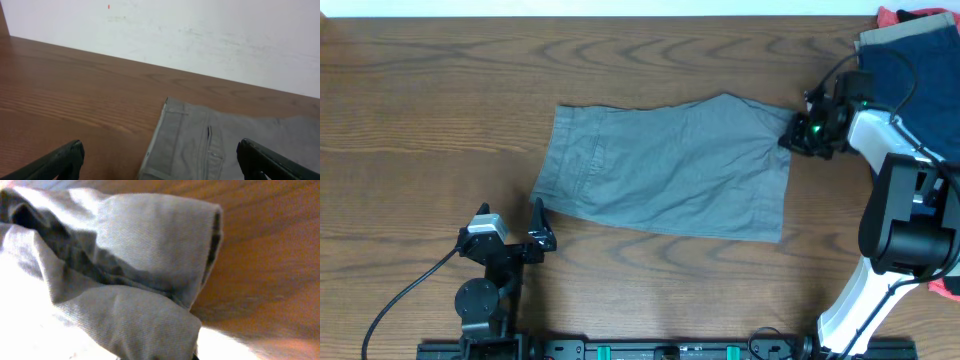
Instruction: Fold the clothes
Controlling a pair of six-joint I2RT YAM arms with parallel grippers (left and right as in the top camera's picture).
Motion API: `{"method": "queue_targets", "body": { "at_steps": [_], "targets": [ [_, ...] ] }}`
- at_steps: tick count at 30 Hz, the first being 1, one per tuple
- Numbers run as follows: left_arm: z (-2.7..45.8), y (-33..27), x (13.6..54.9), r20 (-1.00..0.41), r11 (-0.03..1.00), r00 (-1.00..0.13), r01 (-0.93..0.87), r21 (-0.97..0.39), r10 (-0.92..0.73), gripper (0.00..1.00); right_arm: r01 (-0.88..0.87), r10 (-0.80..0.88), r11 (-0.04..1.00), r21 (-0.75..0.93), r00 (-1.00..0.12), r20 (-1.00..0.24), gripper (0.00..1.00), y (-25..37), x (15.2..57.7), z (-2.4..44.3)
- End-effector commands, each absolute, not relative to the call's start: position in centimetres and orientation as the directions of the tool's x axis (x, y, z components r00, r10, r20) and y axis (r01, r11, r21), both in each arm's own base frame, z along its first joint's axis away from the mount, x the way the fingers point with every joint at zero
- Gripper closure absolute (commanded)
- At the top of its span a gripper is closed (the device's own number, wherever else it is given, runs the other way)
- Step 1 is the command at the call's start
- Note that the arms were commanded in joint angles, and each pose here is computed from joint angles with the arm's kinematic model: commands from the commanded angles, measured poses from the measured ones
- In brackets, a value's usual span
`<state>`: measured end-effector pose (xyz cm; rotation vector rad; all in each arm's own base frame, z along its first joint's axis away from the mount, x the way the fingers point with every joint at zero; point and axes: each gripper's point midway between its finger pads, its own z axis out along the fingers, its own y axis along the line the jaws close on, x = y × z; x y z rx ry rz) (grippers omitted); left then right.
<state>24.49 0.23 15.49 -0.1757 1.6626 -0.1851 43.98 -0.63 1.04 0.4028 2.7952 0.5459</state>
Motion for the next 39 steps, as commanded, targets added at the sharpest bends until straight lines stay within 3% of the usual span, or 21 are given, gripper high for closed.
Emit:
{"method": "queue_targets", "body": {
  "at_steps": [1, 7, 9, 10, 12, 13, 14, 28, 36, 39],
  "targets": [
    [13.9, 0.1, 24.4, -0.966, 0.977, -0.149, -0.007, -0.212, -0.211, 0.02, 0.241, 0.347, 0.907, 0.344, -0.892, -0.29, 0.99, -3.3, 47.0, 4.1],
    [13.9, 0.1, 24.4, -0.966, 0.977, -0.149, -0.007, -0.212, -0.211, 0.02, 0.168, 0.297, 0.93, 0.328, -0.869, -0.396, 0.99, -4.0, 50.1, 9.9],
    [13.9, 0.1, 24.4, -0.966, 0.977, -0.149, -0.007, -0.212, -0.211, 0.02, 0.153, 0.284, 0.935, 0.319, -0.862, -0.42, 0.94, -3.7, 50.8, 11.2],
    [13.9, 0.1, 24.4, -0.966, 0.977, -0.149, -0.007, -0.212, -0.211, 0.02, 0.153, 0.283, 0.936, 0.316, -0.861, -0.422, 0.85, -3.7, 50.9, 11.4],
    [13.9, 0.1, 24.4, -0.966, 0.977, -0.149, -0.007, -0.212, -0.211, 0.02, 0.154, 0.282, 0.937, 0.314, -0.863, -0.418, 0.46, -3.6, 50.8, 11.6],
    [13.9, 0.1, 24.4, -0.966, 0.977, -0.149, -0.007, -0.212, -0.211, 0.02, 0.156, 0.283, 0.936, 0.314, -0.867, -0.411, 0.1, -3.6, 50.6, 11.5],
    [13.9, 0.1, 24.4, -0.966, 0.977, -0.149, -0.007, -0.212, -0.211, 0.02, 0.16, 0.283, 0.936, 0.314, -0.871, -0.401, 0.01, -3.6, 50.4, 11.4],
    [13.9, 0.1, 24.4, -0.966, 0.977, -0.149, -0.007, -0.212, -0.211, 0.02, 0.252, 0.293, 0.942, 0.222, -0.94, -0.173, 0.01, -4.4, 44.5, 9.7],
    [13.9, 0.1, 24.4, -0.966, 0.977, -0.149, -0.007, -0.212, -0.211, 0.02, 0.395, 0.39, 0.914, -0.096, -0.918, -0.072, 0.01, -9.0, 39.7, 6.5],
    [13.9, 0.1, 24.4, -0.966, 0.977, -0.149, -0.007, -0.212, -0.211, 0.02, 0.393, 0.393, 0.917, -0.071, -0.919, -0.017, 0.01, -8.1, 38.2, 4.0]
  ]
}}
